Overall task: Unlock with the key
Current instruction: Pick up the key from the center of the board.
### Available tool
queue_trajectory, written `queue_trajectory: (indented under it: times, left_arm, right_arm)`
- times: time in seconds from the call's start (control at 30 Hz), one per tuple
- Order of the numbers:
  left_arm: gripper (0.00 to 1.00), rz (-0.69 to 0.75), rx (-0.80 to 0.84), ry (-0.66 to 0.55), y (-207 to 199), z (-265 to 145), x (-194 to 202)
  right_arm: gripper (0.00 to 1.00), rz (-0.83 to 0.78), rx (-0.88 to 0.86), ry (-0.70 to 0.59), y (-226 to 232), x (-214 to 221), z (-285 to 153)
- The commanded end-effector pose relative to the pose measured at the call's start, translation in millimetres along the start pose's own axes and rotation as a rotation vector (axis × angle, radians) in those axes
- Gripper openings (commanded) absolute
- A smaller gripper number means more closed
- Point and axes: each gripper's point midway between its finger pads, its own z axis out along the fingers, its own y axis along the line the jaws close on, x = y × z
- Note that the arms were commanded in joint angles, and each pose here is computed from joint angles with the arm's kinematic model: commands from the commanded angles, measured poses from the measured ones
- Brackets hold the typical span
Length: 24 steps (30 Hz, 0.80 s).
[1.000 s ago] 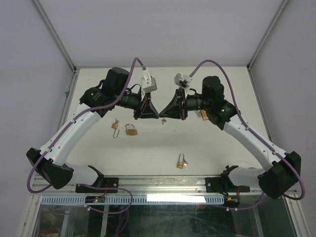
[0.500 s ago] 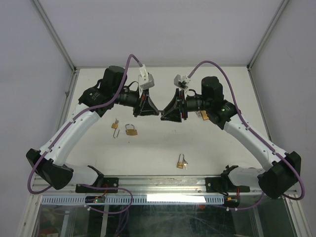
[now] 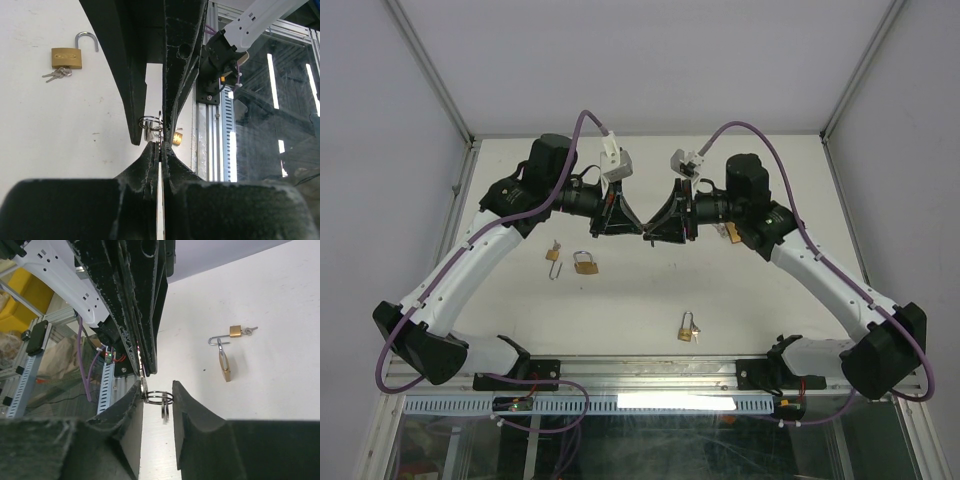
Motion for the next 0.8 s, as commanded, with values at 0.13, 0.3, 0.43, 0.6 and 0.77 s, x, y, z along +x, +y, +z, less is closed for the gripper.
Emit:
queue_trajectory:
  times: [0.13, 0.3, 0.43, 0.6, 0.77]
  left_arm:
    - [0.0, 0.052, 0.028, -0.054, -13.0, -7.9, -15.0]
    - [0.0, 0.041, 0.031, -0.039, -12.1, -5.9, -4.2]
    - [0.85, 0.107, -0.011, -0.054, -4.2, -15.6, -5.1]
    - [0.99, 0.273, -0.119, -0.066, 18.1, -48.3, 3.2]
    - [0.96, 0.227, -0.124, 0.049, 37.5, -44.5, 34.6]
  right_arm:
    - [0.0, -0.096, -0.019, -0.069, 8.0, -33.5, -2.3]
    - [0.0, -0.108, -0.029, -0.085, 14.9, -39.2, -6.1]
    - [0.0, -0.038, 0.007, -0.044, 9.6, -32.6, -10.9]
    - [0.0, 0.058, 0.071, 0.02, 9.6, -18.4, -19.2]
    - [0.0, 0.078, 0.105, 0.015, 8.3, -14.2, -22.2]
